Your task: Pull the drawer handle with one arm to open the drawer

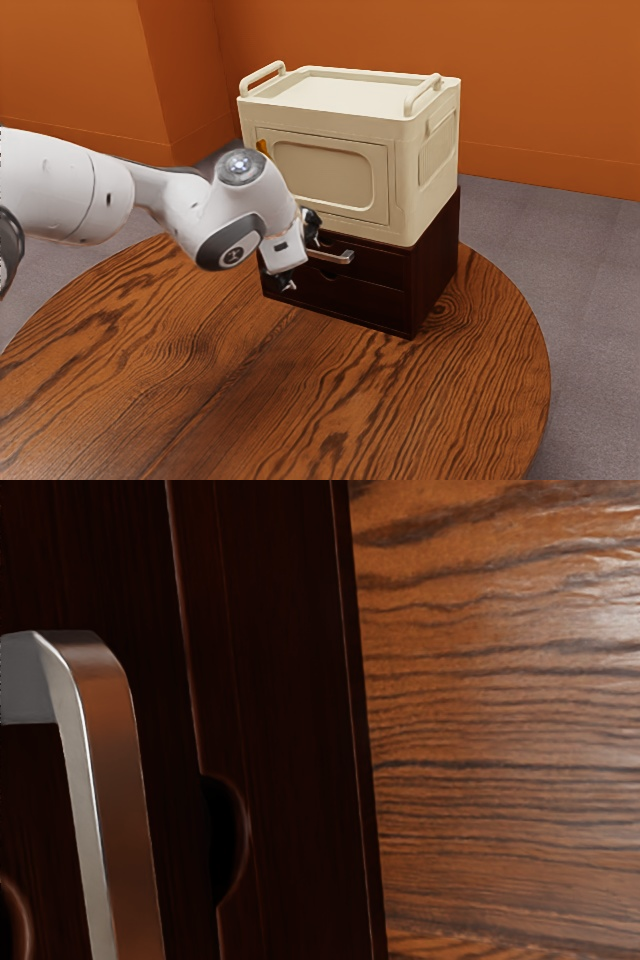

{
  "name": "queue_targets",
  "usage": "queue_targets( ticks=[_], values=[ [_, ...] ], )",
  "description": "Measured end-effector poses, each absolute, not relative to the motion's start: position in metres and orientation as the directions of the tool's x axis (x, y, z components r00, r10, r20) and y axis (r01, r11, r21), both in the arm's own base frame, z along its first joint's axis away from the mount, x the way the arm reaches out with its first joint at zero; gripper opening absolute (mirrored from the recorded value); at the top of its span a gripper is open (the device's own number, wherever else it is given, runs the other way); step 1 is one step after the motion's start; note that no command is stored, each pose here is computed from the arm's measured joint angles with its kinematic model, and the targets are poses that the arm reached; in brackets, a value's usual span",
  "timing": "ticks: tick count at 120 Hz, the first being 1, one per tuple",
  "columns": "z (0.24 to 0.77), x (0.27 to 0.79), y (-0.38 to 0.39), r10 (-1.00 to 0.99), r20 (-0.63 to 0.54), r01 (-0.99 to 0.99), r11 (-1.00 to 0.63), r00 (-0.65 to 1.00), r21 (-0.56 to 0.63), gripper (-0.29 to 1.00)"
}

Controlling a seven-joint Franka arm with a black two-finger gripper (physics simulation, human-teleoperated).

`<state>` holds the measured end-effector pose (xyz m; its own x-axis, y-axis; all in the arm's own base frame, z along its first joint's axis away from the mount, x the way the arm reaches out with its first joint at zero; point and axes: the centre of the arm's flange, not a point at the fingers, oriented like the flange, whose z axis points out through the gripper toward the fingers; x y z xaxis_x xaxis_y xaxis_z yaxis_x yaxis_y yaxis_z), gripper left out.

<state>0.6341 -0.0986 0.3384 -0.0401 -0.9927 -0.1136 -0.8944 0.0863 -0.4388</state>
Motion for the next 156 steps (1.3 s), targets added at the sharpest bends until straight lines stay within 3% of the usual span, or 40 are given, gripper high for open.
queue_targets(
  ticks=[73,156],
  values=[
    [0.311,0.651,-0.091,-0.992,-0.124,-0.905,0.083,-0.034,-0.417,0.70],
    [0.311,0.626,-0.096,-0.991,-0.122,-0.916,0.098,-0.054,-0.390,0.66]
  ],
)
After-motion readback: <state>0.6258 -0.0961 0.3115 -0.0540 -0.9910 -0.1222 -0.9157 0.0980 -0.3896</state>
